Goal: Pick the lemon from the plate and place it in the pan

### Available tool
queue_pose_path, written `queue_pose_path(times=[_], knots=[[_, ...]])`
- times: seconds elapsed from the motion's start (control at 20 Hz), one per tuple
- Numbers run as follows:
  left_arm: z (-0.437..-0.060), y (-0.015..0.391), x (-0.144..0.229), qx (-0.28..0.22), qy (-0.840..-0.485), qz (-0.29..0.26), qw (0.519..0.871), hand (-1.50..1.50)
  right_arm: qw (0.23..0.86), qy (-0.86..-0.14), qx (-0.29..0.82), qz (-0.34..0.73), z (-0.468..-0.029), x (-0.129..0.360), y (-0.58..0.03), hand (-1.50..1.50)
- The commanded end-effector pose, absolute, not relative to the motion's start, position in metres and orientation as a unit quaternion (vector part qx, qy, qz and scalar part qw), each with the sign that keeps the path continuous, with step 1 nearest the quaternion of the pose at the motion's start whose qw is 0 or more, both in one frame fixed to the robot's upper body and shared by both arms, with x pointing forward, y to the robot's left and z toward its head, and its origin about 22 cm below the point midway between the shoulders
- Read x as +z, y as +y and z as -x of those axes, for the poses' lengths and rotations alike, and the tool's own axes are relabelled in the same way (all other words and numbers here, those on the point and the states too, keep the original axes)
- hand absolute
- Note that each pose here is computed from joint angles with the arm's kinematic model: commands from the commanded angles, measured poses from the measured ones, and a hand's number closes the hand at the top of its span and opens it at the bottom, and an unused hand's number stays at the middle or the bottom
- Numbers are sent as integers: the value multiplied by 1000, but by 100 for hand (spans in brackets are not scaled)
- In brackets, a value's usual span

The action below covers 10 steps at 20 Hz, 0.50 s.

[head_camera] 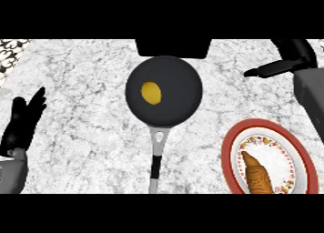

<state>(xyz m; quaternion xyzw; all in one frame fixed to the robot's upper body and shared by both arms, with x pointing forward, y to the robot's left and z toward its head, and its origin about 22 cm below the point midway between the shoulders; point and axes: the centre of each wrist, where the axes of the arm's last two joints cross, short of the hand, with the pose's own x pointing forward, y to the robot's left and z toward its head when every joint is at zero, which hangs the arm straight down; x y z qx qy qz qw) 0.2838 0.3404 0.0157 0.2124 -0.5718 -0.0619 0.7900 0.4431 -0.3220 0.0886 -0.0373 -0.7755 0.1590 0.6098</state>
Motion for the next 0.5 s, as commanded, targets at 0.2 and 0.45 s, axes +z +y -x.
queue_pose_path(times=[0.2,0.45], knots=[[-293,327,26,-68,-574,-204,790,0,597,-782,172,38,-422,105,-390,-150],[-288,337,25,-72,-581,-206,784,0,598,-779,185,44,-412,103,-409,-150]])
